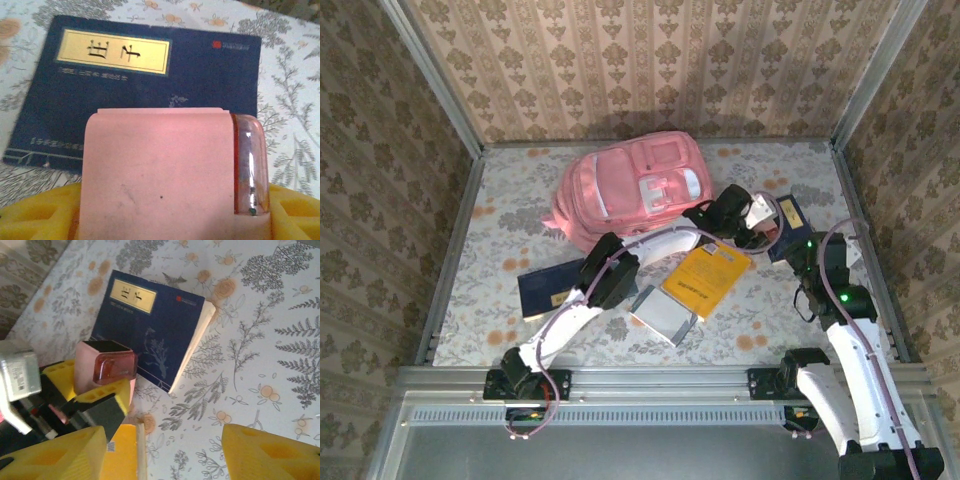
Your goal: Pack the student bag
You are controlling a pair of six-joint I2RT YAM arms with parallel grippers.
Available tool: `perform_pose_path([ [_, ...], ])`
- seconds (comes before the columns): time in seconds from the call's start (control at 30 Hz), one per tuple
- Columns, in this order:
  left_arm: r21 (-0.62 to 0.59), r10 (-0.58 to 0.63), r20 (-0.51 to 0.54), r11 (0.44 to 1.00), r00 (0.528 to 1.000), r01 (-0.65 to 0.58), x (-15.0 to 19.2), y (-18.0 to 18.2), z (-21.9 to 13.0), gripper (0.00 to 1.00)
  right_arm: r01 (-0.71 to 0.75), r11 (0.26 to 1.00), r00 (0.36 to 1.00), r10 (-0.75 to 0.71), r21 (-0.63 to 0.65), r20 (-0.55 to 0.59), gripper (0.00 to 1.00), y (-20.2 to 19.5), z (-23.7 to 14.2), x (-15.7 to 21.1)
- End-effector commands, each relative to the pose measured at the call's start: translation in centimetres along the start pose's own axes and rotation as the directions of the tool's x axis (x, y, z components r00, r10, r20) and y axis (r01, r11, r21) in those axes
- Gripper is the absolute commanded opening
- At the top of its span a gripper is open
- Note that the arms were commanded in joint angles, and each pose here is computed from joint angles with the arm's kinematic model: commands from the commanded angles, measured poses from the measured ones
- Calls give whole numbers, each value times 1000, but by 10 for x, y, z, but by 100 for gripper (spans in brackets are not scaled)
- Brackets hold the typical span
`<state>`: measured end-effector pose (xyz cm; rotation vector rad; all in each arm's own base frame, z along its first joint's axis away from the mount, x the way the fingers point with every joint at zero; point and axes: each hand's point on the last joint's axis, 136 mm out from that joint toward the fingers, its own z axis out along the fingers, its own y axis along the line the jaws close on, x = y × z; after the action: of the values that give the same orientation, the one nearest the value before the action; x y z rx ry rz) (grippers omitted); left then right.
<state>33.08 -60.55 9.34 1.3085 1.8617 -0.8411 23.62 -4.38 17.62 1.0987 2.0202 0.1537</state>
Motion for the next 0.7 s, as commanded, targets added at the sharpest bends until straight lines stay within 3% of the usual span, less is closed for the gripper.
perform_pose_path([
  [0.0, 35, -141, 210, 990, 967, 137, -93, 14, -78, 43, -71, 988, 995, 79, -134, 57, 64, 27, -15, -18],
  [0.17, 76, -282, 268, 959, 921, 272, -117, 33, -129, 43, -31, 945, 992, 68, -325, 103, 62, 66, -36, -34],
  [0.33, 120, -433, 331, 900, 838, 418, -130, 55, -193, 41, 27, 905, 994, 20, -425, 105, 61, 97, -48, -41],
  [0.5, 59, -522, 351, 841, 777, 538, -113, 80, -261, 42, 126, 872, 992, -118, -473, 48, 61, 137, -40, -20],
  [0.6, -30, -559, 362, 793, 746, 608, -87, 96, -305, 42, 253, 829, 960, -279, -499, 23, 61, 174, -36, 7],
  [0.67, -63, -599, 390, 740, 700, 669, -68, 109, -337, 41, 307, 793, 931, -366, -526, -9, 61, 198, -32, 28],
])
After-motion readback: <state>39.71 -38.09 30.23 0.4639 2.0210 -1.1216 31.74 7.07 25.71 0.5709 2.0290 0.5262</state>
